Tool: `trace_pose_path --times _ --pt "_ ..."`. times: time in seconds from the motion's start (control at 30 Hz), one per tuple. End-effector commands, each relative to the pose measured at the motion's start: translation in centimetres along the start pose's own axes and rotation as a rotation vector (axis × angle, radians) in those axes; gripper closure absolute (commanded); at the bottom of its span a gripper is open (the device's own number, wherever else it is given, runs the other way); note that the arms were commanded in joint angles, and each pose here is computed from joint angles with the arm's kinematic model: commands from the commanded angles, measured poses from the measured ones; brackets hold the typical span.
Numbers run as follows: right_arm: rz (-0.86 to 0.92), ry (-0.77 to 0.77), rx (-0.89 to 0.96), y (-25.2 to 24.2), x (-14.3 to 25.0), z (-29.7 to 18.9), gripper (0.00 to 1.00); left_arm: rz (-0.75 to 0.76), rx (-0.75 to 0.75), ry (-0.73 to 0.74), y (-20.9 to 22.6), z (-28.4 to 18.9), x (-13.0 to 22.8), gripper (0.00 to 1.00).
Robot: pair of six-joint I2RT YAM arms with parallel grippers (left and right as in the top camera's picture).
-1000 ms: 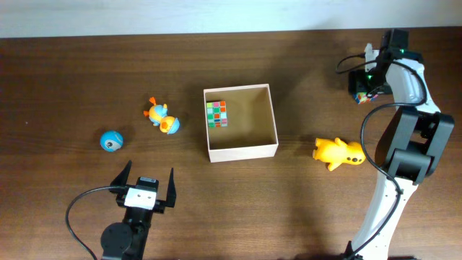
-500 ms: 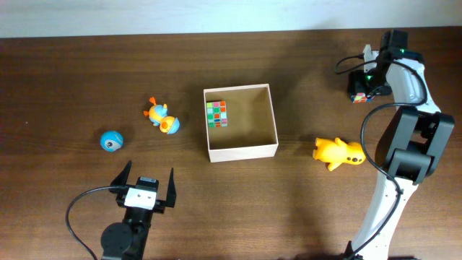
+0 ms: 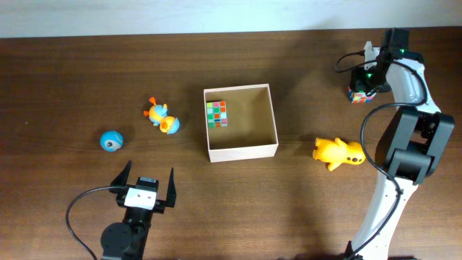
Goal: Pack container
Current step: 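Lower the right gripper and close it on the second cube, then lift the second Rubik's cube and carry it left over the box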
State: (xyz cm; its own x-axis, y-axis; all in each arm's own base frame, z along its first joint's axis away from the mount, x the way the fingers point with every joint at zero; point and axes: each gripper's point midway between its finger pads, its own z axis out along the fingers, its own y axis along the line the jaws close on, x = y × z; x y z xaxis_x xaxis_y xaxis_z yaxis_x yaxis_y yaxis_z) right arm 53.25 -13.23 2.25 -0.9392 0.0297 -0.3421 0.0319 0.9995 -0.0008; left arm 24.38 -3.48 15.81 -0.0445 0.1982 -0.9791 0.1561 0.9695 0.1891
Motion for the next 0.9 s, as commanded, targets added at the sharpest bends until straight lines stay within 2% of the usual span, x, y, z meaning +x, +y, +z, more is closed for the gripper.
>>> trace_pose_path --times 0.0,0.37,0.7,0.87 --pt "-0.002 0.034 -0.018 0.3 0.9 0.9 0.46 0.016 -0.004 0.006 0.1 0.0 0.2 0.01" --pt "0.023 0.043 -0.04 0.7 1.0 0.6 0.47 0.016 -0.004 0.006 0.1 0.0 0.2 0.01" --pt "0.025 -0.004 -0.118 1.9 -1.7 -3.4 0.47 0.016 -0.004 0.006 0.1 0.0 0.2 0.01" --pt "0.016 -0.085 -0.293 4.9 -4.3 -7.5 0.47 0.016 -0.004 0.006 0.1 0.0 0.2 0.01"
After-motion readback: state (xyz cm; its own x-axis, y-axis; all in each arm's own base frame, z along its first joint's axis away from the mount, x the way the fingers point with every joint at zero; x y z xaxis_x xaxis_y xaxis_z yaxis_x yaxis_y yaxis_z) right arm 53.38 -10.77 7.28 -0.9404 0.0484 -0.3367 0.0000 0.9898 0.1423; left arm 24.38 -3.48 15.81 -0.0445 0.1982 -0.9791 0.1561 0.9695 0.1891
